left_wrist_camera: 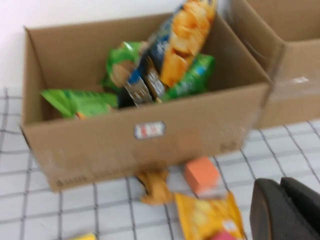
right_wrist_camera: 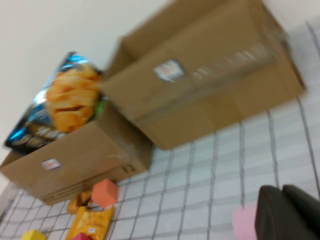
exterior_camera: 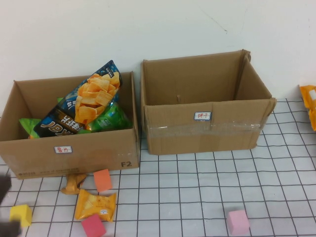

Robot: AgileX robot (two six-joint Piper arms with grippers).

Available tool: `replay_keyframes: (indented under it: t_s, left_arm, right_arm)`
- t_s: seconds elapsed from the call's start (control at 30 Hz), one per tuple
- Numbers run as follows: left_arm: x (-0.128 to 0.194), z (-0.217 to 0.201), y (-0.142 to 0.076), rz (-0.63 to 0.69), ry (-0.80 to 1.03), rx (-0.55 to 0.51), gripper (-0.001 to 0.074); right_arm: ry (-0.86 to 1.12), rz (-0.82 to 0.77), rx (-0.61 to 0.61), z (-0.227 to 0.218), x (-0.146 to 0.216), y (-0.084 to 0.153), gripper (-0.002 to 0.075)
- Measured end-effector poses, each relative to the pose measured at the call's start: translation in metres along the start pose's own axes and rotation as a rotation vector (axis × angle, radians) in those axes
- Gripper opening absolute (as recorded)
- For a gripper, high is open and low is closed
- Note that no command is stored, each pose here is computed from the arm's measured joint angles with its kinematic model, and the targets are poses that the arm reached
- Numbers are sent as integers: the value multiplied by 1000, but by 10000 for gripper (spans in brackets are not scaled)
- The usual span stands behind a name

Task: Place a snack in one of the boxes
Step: Pick up the biscuit

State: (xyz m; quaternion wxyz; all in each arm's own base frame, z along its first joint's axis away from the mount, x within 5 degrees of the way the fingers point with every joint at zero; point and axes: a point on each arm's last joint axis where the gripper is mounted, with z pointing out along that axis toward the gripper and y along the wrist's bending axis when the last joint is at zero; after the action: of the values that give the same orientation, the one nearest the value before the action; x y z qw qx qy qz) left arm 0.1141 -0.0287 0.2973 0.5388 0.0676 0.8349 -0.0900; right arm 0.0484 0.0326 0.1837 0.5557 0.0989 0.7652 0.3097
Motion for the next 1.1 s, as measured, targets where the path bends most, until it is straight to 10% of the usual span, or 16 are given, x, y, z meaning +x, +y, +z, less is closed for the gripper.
replay_keyframes:
  t_s: [0.43, 1.1]
  left_arm:
    - [59, -58, -19, 45, -186, 278, -1]
    - [64, -72, -21, 35, -248, 316, -1]
  right_arm:
    - [229, -694, -250, 5, -83, 79, -1]
    - [568, -1071, -593, 81, -189, 159, -1]
